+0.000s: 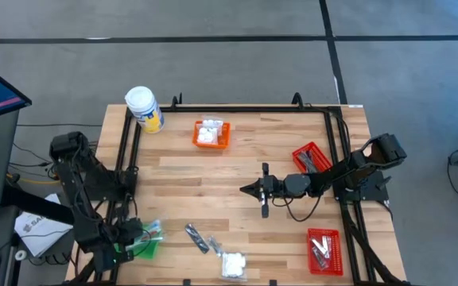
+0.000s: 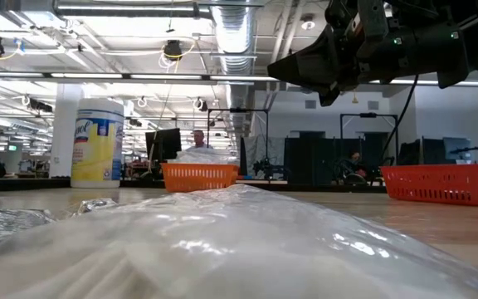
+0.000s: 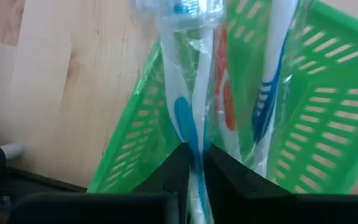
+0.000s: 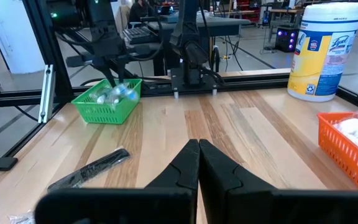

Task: Pick & Place Travel size toiletries
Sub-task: Put the light blue toothbrush into the green basket, then put the white cotton pack into the orange basket

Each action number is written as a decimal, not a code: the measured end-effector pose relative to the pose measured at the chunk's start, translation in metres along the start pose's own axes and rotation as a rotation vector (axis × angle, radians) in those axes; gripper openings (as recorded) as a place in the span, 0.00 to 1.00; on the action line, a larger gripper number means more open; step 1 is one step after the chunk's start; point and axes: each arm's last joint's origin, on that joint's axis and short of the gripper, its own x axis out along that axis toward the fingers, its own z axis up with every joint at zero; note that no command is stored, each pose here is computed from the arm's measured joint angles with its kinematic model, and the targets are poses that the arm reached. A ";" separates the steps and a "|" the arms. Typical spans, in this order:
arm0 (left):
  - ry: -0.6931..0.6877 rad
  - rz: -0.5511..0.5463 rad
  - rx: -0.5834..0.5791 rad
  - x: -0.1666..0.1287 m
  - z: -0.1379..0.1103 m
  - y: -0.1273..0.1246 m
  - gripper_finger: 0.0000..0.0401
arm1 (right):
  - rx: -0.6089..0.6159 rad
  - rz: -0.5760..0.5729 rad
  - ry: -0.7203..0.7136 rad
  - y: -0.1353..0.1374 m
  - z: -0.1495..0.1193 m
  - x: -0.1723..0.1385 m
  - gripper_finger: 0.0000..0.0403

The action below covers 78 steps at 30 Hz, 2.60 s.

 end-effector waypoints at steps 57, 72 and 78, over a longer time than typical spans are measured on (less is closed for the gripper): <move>-0.658 -0.068 0.141 -0.008 0.155 0.018 0.21 | -0.154 0.345 0.352 0.062 0.007 0.016 0.00; -0.637 -0.394 0.284 0.033 0.183 -0.019 0.03 | -0.131 0.826 0.499 0.084 -0.026 0.082 0.00; -0.471 -0.481 0.256 0.069 0.184 -0.025 0.00 | -0.013 0.909 0.576 0.083 -0.038 0.085 0.00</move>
